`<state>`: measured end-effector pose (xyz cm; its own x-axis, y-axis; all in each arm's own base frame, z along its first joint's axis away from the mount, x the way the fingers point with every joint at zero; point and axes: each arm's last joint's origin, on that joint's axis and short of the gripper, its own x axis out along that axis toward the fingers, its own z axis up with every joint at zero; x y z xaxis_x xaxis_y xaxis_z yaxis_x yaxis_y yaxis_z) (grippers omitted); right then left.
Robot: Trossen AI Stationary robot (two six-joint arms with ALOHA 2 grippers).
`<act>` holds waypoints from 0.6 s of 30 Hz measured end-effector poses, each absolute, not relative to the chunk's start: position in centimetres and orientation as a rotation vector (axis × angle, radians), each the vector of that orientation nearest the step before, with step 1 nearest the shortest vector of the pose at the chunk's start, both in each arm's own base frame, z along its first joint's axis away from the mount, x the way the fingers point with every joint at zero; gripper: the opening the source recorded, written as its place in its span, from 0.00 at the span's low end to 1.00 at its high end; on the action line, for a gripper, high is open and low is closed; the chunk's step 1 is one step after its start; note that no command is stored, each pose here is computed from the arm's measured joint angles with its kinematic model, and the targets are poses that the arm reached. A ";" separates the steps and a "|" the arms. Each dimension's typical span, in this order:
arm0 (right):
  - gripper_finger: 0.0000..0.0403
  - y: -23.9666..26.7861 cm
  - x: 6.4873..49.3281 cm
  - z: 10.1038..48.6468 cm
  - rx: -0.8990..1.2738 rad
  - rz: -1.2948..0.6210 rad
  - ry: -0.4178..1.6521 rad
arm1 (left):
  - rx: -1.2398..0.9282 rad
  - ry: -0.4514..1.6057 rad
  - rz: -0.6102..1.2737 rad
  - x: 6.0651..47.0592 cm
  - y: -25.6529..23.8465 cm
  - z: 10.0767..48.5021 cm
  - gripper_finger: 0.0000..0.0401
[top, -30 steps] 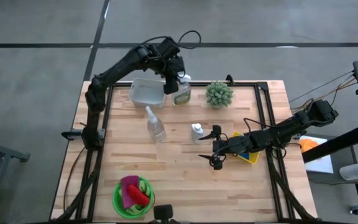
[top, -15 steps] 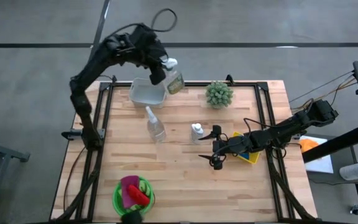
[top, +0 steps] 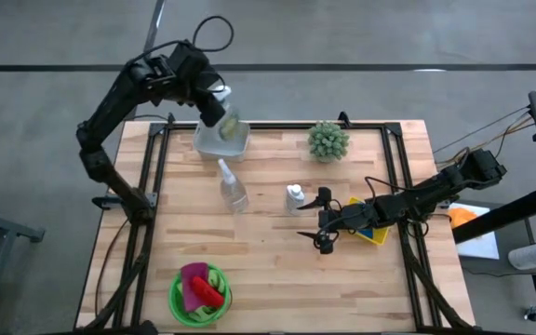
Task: Pick & Place Kitchen Items
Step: Put the white spray bottle into the gray bin
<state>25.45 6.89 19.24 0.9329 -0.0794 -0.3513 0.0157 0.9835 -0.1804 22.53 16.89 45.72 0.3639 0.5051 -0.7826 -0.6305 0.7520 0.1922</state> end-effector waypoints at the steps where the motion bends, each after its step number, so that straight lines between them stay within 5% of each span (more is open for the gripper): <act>1: 0.83 6.9 25.4 19.2 -0.176 -0.048 0.366 | -0.152 0.960 0.757 22.2 17.0 45.4 0.14; 18: 0.83 6.9 25.5 19.2 -0.165 -0.033 0.366 | -0.274 0.945 0.907 17.9 18.3 39.6 0.14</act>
<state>25.45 6.94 19.23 0.9334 -0.0617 -0.3536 0.0022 0.9860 -0.1665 17.85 18.32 39.60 0.2626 0.5480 -0.7942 -0.7709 0.6141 0.1688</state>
